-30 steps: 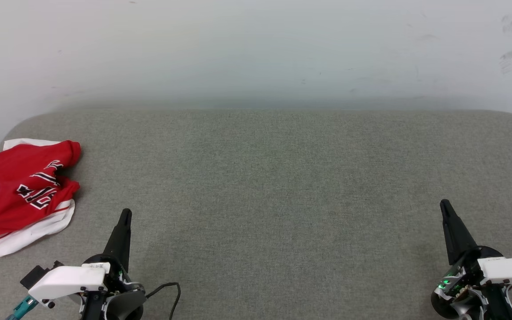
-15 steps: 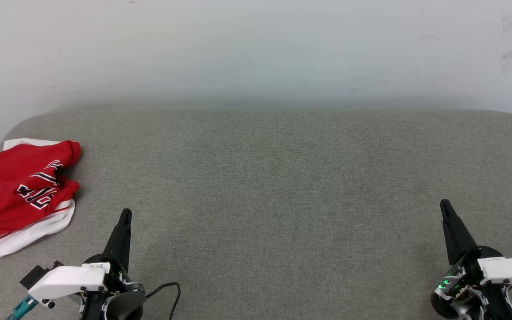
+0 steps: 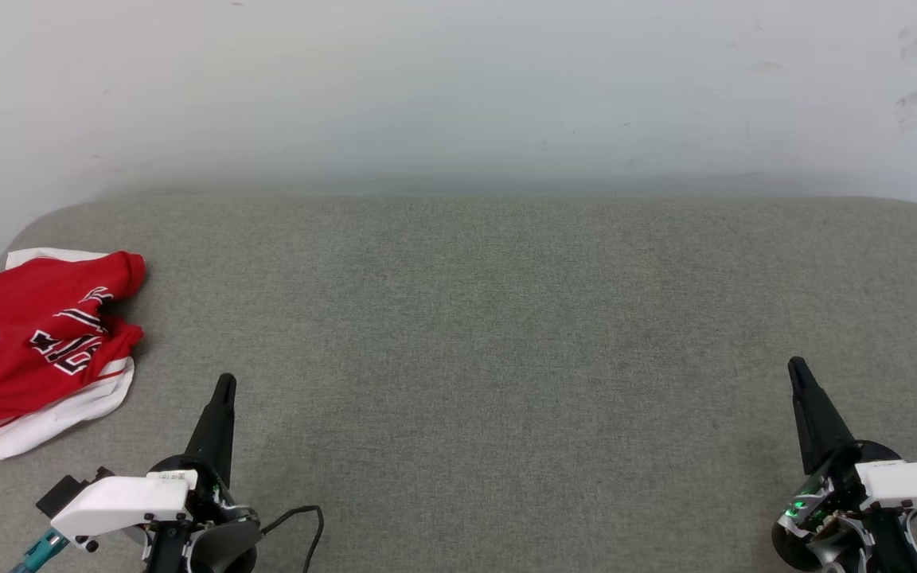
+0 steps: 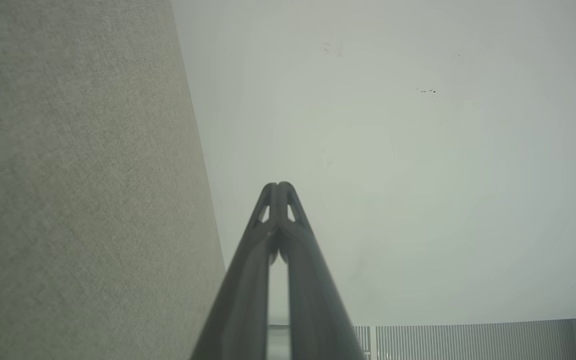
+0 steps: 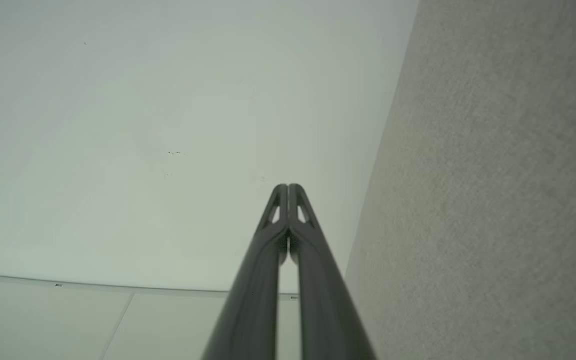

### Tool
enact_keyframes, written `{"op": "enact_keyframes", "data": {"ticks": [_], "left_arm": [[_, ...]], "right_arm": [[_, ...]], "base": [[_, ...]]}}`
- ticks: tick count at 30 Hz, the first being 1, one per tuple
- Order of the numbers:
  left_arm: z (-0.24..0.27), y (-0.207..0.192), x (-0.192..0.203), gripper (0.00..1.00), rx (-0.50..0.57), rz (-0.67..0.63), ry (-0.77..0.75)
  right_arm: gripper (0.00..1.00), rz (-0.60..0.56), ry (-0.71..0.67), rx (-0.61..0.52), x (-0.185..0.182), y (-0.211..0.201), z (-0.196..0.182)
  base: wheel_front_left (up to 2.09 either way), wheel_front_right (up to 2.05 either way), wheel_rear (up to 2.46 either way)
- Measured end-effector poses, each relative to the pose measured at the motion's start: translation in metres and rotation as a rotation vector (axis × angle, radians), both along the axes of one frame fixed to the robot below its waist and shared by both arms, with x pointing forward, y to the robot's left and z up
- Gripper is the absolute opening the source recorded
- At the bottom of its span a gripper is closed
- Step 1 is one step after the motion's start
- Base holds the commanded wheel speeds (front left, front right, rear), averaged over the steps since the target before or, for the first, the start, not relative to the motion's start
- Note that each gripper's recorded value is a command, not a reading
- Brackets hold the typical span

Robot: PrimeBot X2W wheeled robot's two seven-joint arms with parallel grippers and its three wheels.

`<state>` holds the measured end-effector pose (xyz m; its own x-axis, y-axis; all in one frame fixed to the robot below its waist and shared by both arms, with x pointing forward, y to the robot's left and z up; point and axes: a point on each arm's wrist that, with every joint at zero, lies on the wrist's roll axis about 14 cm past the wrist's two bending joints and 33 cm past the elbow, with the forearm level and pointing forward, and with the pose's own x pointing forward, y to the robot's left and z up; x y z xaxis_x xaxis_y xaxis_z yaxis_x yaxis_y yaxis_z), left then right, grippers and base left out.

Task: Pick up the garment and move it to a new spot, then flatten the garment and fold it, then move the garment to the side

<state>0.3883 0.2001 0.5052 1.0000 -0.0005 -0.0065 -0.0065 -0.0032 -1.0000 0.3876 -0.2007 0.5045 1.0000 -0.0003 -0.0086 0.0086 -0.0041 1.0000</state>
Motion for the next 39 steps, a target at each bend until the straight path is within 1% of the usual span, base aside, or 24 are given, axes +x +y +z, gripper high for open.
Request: {"op": "enact_keyframes", "data": {"ticks": [39], "left_arm": [[0.0001, 0.0000, 0.0000, 0.00, 0.000, 0.000, 0.000]], "right_arm": [[0.00, 0.000, 0.000, 0.000, 0.0000, 0.0001, 0.0000]], "base": [[0.00, 0.00, 0.00]]}}
